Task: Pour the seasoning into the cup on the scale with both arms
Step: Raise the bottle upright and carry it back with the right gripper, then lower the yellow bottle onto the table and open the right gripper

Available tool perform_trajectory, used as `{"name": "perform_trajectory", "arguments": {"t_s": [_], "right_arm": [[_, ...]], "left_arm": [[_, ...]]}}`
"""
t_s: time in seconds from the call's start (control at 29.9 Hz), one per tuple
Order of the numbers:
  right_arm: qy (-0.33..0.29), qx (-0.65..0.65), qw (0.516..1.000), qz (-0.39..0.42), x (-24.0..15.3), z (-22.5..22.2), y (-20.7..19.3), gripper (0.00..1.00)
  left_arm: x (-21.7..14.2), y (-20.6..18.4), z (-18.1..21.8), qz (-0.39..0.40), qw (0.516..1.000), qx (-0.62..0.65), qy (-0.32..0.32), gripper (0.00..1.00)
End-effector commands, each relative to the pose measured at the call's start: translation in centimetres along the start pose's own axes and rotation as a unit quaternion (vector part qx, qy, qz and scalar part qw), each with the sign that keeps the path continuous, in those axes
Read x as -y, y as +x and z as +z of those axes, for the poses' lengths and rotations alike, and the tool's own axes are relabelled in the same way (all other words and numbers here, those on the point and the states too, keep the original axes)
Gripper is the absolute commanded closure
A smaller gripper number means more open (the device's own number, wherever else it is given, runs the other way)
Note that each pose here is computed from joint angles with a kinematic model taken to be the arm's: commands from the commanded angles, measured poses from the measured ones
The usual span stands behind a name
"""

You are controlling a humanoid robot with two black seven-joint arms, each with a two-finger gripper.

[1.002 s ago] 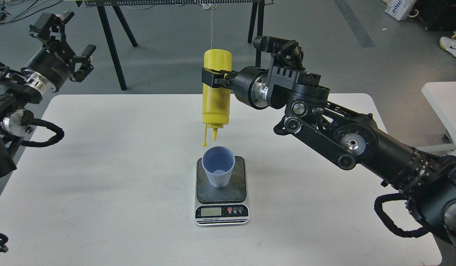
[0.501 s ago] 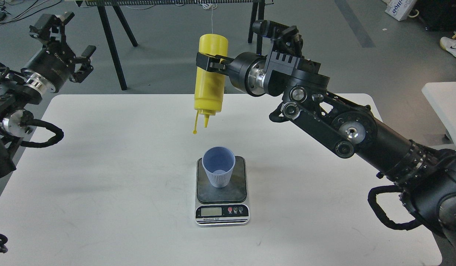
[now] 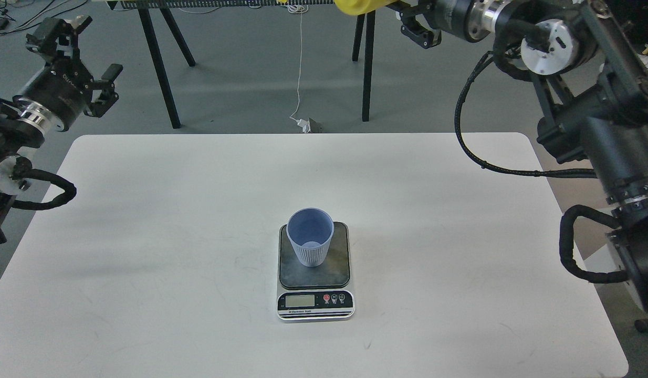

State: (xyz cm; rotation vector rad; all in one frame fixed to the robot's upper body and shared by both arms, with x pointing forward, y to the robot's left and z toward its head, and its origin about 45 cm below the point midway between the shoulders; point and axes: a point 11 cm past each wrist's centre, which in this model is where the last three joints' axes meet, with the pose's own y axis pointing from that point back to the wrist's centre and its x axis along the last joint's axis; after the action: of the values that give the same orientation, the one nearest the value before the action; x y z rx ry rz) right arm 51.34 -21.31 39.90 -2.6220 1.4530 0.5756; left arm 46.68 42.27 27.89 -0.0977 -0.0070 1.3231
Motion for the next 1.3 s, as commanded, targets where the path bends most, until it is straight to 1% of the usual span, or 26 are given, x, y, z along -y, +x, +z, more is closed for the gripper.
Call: {"name": "perform_trajectory", "arguments": {"t_s": [0.0, 0.07, 0.1, 0.2, 0.3, 0.47, 0.57, 0.67, 0.84, 1.0, 1.1, 1.14, 1.2, 1.27], "right_arm": [[0.021, 0.190, 0.982, 0.004, -2.7, 2.4, 5.3, 0.98], [0.029, 0.266, 0.963, 0.009, -4.3, 4.8, 7.5, 0.98], [0.028, 0.297, 0.954, 0.018, -5.4, 6.7, 8.8, 0.98], [0.021, 0.353, 0.934, 0.053, -8.4, 11.8, 11.8, 0.98], [0.028, 0.399, 0.912, 0.086, -12.0, 16.3, 14.1, 0.98], [0.004, 0.410, 0.909, 0.073, -15.9, 23.0, 13.1, 0.98], [-0.011, 0.415, 0.907, 0.067, -17.9, 26.2, 12.3, 0.98], [-0.026, 0.419, 0.905, 0.061, -19.1, 28.6, 11.6, 0.97], [-0.056, 0.430, 0.899, 0.063, -20.6, 32.0, 10.5, 0.93], [-0.073, 0.442, 0.891, 0.065, -21.0, 33.9, 9.5, 0.93], [-0.081, 0.446, 0.889, 0.069, -21.5, 34.7, 9.3, 0.89], [-0.082, 0.446, 0.889, 0.069, -21.5, 34.8, 9.3, 0.87], [-0.085, 0.446, 0.888, 0.071, -21.7, 35.0, 9.3, 0.79], [-0.089, 0.444, 0.888, 0.076, -22.0, 35.1, 9.5, 0.77]], "left_arm": [[0.0, 0.0, 0.0, -0.001, 1.000, 0.002, 0.002, 0.01], [0.1, -0.1, -0.1, -0.002, 1.000, 0.002, 0.003, 0.01], [0.1, -0.2, 0.0, -0.003, 1.000, 0.001, 0.002, 0.01], [0.2, -0.3, 0.0, -0.004, 1.000, 0.001, 0.002, 0.01], [0.3, -0.5, -0.2, -0.005, 1.000, -0.002, 0.002, 0.01], [0.1, -0.7, -1.0, -0.005, 1.000, -0.007, 0.007, 0.01], [-0.4, -0.6, -1.7, -0.003, 1.000, -0.010, 0.013, 0.01], [-0.4, -0.6, -1.8, -0.002, 1.000, -0.010, 0.013, 0.01], [-0.4, -0.6, -1.8, -0.003, 1.000, -0.010, 0.013, 0.01], [-0.4, -0.6, -1.8, -0.003, 1.000, -0.009, 0.014, 0.01], [-0.4, -0.6, -1.8, -0.003, 1.000, -0.009, 0.014, 0.01], [-0.4, -0.6, -1.8, -0.003, 1.000, -0.009, 0.014, 0.01], [-0.4, -0.6, -1.8, -0.003, 1.000, -0.009, 0.014, 0.01], [-0.4, -0.6, -1.8, -0.003, 1.000, -0.009, 0.014, 0.01]]}}
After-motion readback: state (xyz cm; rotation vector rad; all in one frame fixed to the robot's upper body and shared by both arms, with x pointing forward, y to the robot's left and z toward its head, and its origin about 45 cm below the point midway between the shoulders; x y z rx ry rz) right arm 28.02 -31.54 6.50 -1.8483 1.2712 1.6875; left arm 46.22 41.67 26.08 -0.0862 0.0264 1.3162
